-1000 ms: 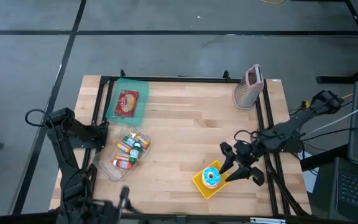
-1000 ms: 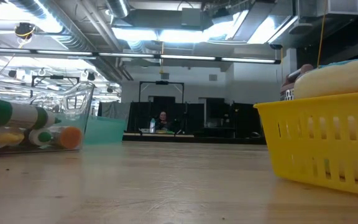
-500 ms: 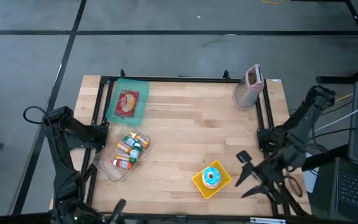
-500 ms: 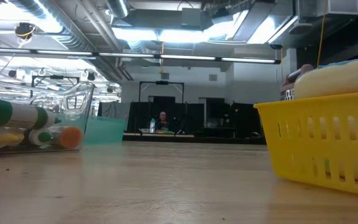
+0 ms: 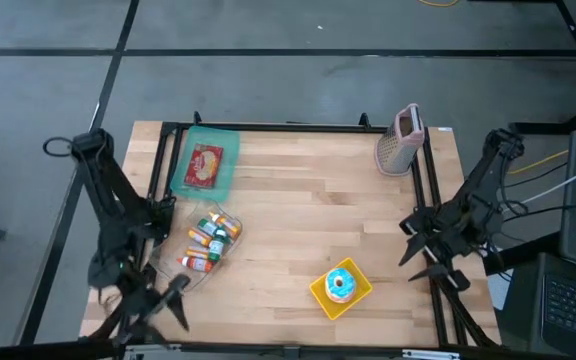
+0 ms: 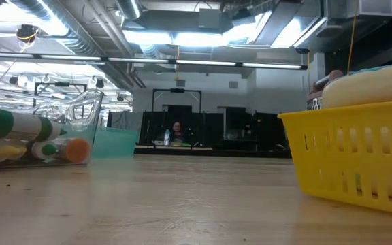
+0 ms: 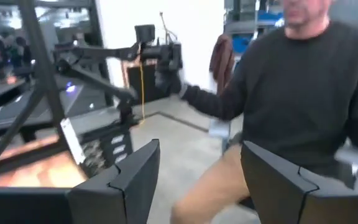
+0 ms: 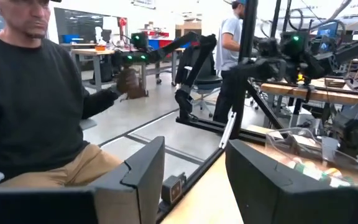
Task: Pick & Place Food Item
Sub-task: Return to Home Position
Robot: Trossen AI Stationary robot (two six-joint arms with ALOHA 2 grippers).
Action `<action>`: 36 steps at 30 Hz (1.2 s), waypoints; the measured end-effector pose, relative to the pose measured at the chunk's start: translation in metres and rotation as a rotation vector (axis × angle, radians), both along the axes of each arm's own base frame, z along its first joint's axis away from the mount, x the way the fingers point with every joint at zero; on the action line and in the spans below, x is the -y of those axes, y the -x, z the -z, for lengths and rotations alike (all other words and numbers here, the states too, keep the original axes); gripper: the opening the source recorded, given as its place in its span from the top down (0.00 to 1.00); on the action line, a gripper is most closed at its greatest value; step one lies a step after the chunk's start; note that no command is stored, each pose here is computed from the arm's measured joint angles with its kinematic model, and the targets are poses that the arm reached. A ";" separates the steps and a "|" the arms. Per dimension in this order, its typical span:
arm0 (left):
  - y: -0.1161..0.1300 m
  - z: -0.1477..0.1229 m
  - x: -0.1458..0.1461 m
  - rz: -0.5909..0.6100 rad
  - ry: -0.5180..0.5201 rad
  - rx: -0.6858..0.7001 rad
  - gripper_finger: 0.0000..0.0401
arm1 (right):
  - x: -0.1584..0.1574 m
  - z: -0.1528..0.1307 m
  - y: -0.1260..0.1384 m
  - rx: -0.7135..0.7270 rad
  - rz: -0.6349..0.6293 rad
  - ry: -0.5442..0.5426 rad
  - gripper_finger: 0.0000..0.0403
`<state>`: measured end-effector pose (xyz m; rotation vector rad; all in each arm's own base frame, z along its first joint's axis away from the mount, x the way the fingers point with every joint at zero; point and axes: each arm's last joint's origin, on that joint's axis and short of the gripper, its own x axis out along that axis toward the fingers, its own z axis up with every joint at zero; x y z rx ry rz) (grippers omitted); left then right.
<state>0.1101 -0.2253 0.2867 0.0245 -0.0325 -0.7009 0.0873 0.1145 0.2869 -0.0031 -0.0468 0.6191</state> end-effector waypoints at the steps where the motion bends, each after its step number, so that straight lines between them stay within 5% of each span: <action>1: 0.004 0.007 -0.009 0.000 -0.009 -0.003 0.45 | 0.003 0.004 0.003 0.004 0.000 -0.006 0.58; 18: 0.033 0.070 -0.087 -0.103 -0.017 0.010 0.45 | 0.049 0.063 0.034 0.051 0.033 -0.083 0.58; 36: 0.039 0.123 -0.112 -0.281 -0.003 -0.030 0.45 | 0.034 0.107 0.037 -0.007 -0.347 -0.092 0.58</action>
